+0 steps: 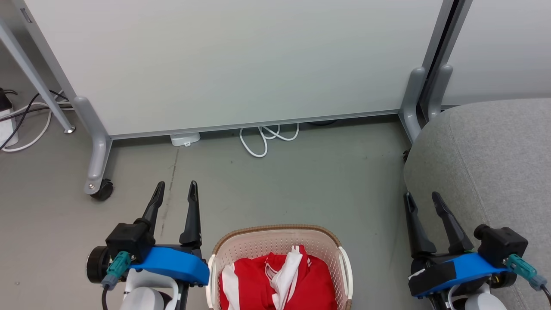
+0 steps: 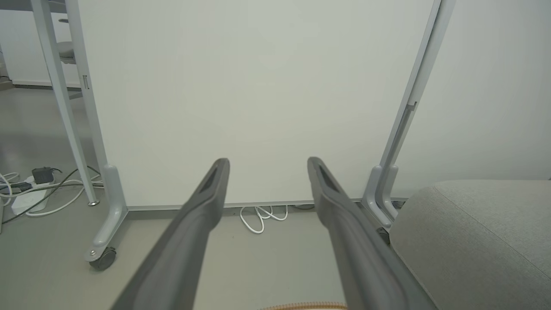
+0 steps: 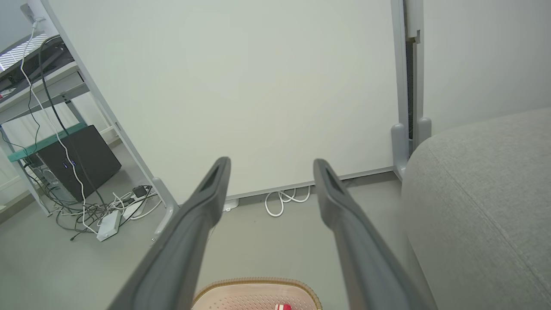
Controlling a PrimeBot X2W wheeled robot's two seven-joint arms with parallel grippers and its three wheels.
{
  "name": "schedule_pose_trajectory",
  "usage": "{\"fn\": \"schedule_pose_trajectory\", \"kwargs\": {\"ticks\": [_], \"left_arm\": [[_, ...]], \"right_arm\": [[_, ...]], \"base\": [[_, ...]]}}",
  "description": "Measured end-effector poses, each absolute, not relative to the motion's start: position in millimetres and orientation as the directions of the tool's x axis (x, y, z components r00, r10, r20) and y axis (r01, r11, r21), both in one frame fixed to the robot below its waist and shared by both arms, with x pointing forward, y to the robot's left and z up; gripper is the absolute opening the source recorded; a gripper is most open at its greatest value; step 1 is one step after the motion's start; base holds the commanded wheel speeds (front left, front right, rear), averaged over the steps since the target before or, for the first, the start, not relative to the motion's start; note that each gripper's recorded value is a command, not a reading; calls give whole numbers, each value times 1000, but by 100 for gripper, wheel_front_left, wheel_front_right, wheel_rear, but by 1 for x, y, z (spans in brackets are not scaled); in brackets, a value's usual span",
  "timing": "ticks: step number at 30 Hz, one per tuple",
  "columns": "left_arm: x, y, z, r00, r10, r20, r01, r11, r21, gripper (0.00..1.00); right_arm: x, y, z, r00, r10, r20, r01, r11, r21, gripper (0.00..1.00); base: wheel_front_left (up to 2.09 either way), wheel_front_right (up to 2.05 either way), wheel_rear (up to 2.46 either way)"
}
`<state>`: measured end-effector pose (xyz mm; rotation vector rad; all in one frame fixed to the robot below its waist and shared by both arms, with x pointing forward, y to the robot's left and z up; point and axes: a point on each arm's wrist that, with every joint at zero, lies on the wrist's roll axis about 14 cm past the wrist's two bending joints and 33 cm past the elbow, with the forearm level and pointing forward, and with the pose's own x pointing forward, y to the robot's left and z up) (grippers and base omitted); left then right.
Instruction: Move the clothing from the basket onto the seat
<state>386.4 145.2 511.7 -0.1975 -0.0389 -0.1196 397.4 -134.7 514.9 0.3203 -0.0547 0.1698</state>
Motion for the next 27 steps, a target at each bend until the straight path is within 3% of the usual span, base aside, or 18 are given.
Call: {"fn": "schedule_pose_trajectory", "kwargs": {"ticks": [27], "left_arm": [[383, 137, 507, 983, -174, 61, 174, 985, 15, 100]], "right_arm": [[398, -118, 514, 968, 229, 99, -240, 964, 111, 100]], "base": [[0, 0, 0]]}}
